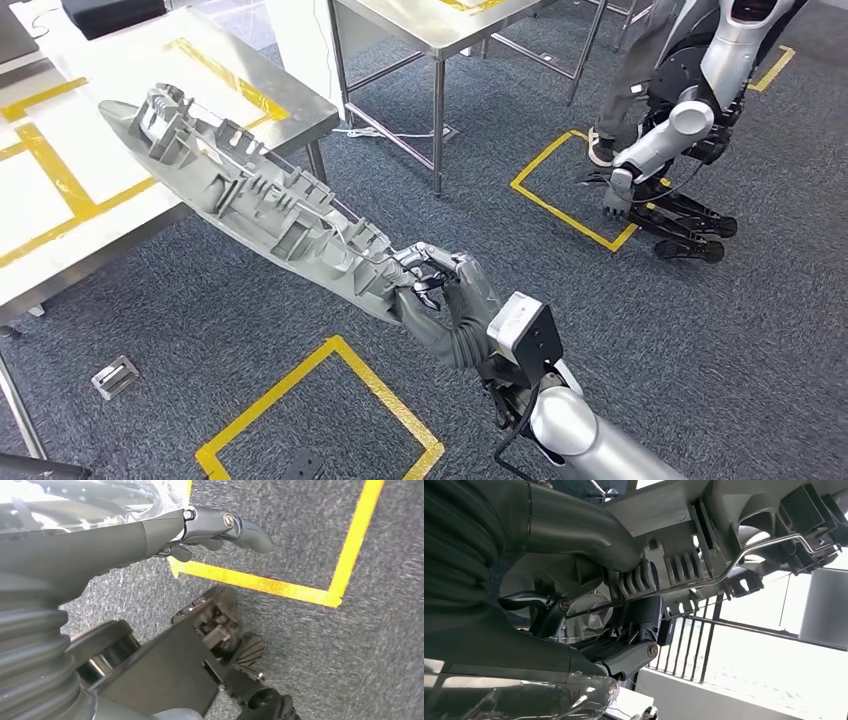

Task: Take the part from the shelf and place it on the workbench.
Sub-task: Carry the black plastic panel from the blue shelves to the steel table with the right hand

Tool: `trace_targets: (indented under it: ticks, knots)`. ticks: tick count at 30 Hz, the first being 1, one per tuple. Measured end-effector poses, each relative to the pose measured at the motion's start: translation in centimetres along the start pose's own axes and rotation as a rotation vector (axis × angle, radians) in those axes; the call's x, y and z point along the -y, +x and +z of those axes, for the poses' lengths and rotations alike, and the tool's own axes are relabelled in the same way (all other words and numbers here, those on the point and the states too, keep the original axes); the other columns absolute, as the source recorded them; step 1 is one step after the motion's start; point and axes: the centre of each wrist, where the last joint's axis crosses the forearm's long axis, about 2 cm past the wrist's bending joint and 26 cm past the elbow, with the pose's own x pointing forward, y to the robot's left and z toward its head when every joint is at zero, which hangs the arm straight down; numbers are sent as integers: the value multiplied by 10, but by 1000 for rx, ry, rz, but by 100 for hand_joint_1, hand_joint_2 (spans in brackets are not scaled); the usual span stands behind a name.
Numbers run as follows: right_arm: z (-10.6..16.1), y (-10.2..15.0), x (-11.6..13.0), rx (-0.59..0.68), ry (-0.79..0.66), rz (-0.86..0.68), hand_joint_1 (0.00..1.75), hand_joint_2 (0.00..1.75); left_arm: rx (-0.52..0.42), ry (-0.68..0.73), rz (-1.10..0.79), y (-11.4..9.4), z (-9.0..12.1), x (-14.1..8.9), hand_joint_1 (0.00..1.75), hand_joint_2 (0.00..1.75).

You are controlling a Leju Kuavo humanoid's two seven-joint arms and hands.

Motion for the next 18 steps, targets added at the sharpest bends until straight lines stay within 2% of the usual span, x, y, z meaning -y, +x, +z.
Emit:
trace_targets:
  ticks: [18]
  knots:
    - [-2,-3,3,-5,-6,7,175,175,-4,-1,-9,1,0,-3,0,175]
